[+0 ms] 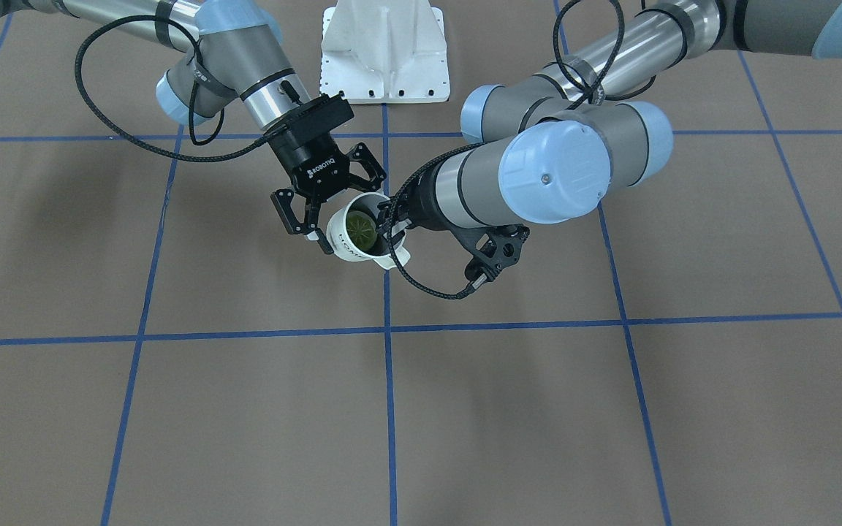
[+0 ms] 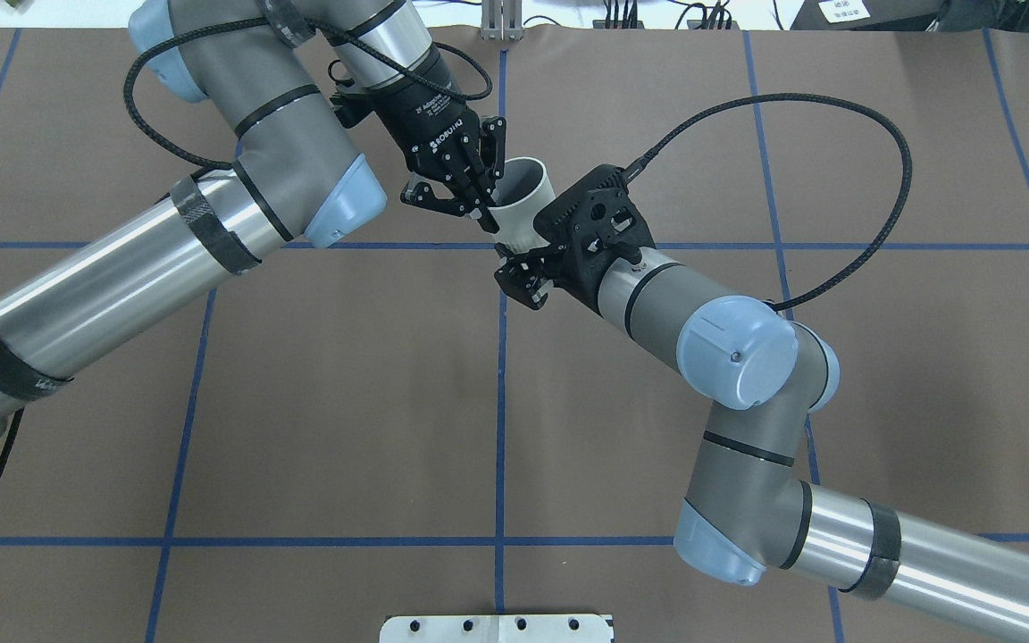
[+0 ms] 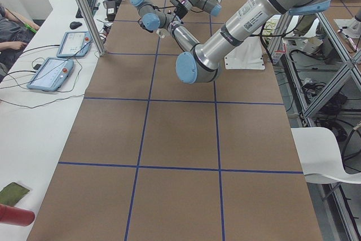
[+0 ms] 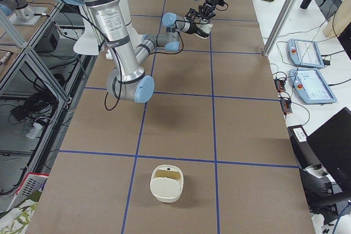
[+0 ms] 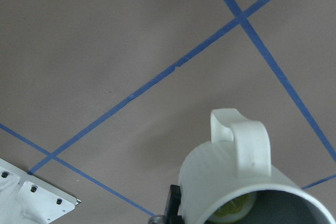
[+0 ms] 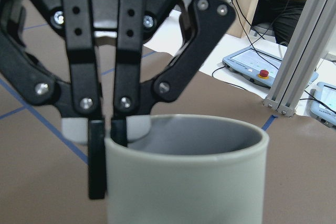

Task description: Left arm hands cup to right arm to dump lemon

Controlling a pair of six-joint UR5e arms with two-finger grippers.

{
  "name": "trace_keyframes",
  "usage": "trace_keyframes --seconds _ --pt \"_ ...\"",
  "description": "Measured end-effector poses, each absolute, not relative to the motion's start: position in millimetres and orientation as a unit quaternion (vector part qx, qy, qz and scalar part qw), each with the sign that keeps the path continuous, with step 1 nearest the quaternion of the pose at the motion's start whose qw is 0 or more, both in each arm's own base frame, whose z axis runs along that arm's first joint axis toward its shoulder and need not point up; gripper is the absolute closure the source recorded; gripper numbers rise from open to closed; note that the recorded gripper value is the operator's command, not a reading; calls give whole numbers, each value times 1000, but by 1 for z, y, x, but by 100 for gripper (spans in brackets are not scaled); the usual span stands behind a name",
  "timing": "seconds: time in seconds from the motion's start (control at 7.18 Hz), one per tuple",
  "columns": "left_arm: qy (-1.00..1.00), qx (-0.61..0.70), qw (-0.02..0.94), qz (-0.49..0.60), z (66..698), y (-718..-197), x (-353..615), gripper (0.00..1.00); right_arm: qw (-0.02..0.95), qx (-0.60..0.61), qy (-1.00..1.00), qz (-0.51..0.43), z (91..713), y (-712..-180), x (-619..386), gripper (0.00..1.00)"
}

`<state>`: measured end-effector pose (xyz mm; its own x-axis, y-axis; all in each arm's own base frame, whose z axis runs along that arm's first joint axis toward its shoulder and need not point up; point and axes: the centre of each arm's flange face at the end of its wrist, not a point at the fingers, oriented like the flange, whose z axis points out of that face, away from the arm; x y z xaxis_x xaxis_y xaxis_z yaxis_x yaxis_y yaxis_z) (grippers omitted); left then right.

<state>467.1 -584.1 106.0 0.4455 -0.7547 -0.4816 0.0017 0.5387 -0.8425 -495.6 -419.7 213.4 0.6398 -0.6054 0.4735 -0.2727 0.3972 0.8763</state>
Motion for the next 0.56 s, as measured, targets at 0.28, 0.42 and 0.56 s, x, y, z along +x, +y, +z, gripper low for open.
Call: trace_keyframes --seconds 0.28,0.42,0.56 --pt "462 -408 746 -250 104 -581 469 100 729 537 -408 -113 213 -420 -496 2" --pt "462 -408 747 -249 104 -580 470 100 729 538 -409 -113 213 -420 -496 2" --pt "462 -408 747 -248 103 -579 470 100 729 538 -409 -113 213 -420 -496 8"
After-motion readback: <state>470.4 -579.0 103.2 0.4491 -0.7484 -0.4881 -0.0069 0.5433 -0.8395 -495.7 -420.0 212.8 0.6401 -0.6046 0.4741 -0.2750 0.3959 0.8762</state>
